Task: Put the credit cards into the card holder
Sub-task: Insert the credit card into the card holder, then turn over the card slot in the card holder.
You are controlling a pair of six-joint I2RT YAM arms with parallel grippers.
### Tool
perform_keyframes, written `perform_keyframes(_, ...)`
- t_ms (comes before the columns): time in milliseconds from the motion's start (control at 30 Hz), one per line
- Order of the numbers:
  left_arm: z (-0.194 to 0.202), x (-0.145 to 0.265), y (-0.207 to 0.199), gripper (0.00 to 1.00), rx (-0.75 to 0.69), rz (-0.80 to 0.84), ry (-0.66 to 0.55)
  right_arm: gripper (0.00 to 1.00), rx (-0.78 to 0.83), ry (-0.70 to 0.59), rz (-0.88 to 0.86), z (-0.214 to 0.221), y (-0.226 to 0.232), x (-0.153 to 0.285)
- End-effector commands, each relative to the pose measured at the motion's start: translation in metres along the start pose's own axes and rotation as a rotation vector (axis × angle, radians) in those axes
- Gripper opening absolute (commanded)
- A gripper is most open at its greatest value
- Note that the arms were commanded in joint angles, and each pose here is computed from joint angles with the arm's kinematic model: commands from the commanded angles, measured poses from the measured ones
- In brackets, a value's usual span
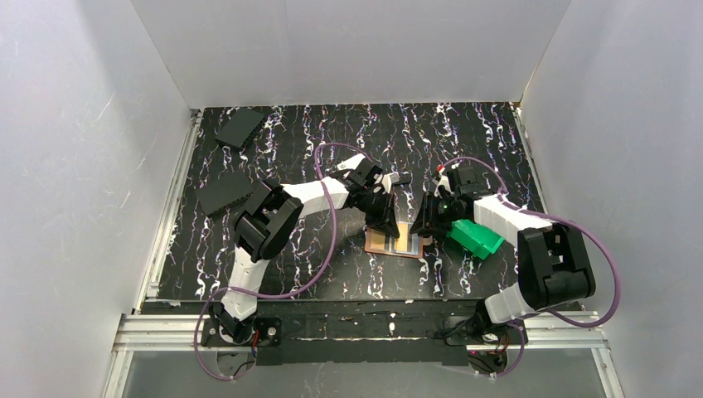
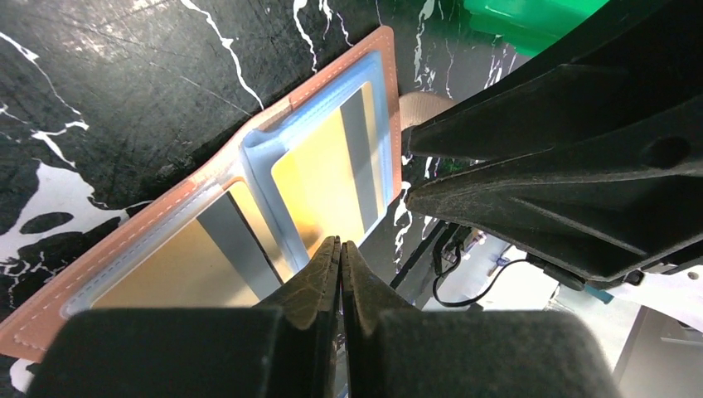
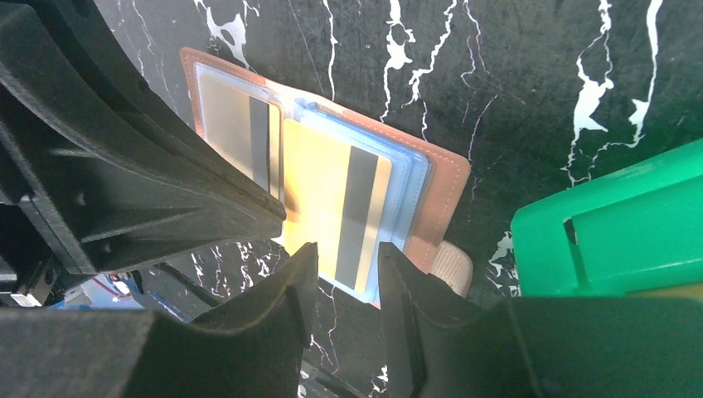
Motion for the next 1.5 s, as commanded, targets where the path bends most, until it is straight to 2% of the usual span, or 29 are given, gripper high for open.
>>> perform_keyframes(0,0.002,-0.001,0.008,0.00,-0.009,-0.028,0.006,0.42,-0.010,0.021,-0.009,0.005,-0.004,-0.004)
perform_keyframes(567,0.014,-0.011,0.032,0.00,0.026,-0.075,0.040,0.45,-0.009,0.053,-0.038,0.009,-0.004,-0.009)
perform_keyframes(967,0.013,-0.009,0.029,0.00,0.019,-0.067,0.039,0.46,0.020,0.045,-0.168,0.005,0.021,0.000)
perform_keyframes(1133,0.006,0.007,0.013,0.00,-0.008,-0.052,0.008,0.46,0.047,0.027,-0.256,-0.001,0.037,0.003)
perform_keyframes(1333,0.003,0.042,-0.006,0.14,-0.002,-0.010,-0.055,0.48,0.079,0.041,-0.303,-0.003,0.051,0.001)
perform_keyframes(1467,0.016,0.070,-0.007,0.16,0.017,0.001,-0.078,0.48,0.102,0.065,-0.312,0.001,0.061,-0.008)
Point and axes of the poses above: each gripper's point midway between its finger pads, its own x axis back along the fingers, its own y axis along the line the jaws close on, z = x × y, the point moved 3 cm from there along x, back along the fingers, and after that the axes turned 5 degrees about -x, right-handed, at the moved point
